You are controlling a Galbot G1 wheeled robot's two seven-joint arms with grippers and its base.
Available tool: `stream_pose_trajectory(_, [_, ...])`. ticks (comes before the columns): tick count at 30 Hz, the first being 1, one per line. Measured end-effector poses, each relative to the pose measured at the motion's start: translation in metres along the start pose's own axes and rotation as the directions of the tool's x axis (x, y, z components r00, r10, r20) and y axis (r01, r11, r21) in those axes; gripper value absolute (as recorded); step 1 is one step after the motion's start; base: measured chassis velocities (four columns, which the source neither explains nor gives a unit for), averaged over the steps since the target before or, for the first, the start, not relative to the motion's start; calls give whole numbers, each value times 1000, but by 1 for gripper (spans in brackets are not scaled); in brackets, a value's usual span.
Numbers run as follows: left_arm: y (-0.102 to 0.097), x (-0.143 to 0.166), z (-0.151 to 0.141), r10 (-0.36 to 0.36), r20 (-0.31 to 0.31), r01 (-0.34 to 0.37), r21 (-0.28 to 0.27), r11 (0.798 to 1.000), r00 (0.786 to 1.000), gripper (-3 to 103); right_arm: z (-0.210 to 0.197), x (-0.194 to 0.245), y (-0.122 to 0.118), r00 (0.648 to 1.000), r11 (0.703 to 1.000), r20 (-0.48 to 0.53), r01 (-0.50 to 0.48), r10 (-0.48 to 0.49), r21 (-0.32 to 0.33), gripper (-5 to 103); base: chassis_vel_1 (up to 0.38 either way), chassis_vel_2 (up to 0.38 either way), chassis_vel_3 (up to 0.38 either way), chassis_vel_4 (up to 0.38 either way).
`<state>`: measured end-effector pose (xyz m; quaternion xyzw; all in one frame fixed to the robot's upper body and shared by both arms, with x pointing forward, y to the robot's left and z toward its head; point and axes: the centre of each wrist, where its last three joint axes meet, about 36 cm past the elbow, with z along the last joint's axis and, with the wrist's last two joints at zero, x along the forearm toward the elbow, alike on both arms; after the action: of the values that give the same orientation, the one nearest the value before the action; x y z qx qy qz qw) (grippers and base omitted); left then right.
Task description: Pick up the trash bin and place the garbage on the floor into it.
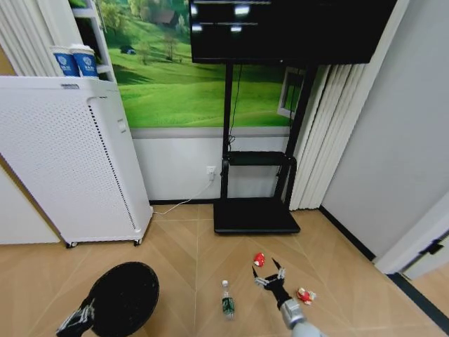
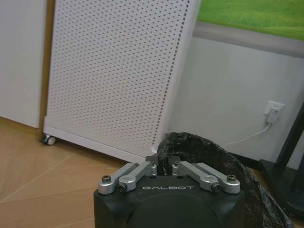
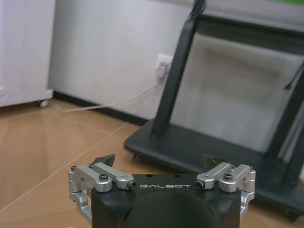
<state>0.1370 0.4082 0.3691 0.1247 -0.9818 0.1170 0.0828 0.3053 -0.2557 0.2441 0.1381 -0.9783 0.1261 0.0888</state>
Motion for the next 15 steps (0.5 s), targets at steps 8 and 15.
stream_pose_trajectory(8, [31,29,14,-84,-13,84,-13,996,996,8,30,-32,37,980,983,-89,181,-179,12,100,0,0,0,0])
stream_pose_trajectory(15, [36,26,25,-101,-15,101,-1,995,995,8,32,-51,36,951,968,-192,250,-244,4,100,0,0,0,0])
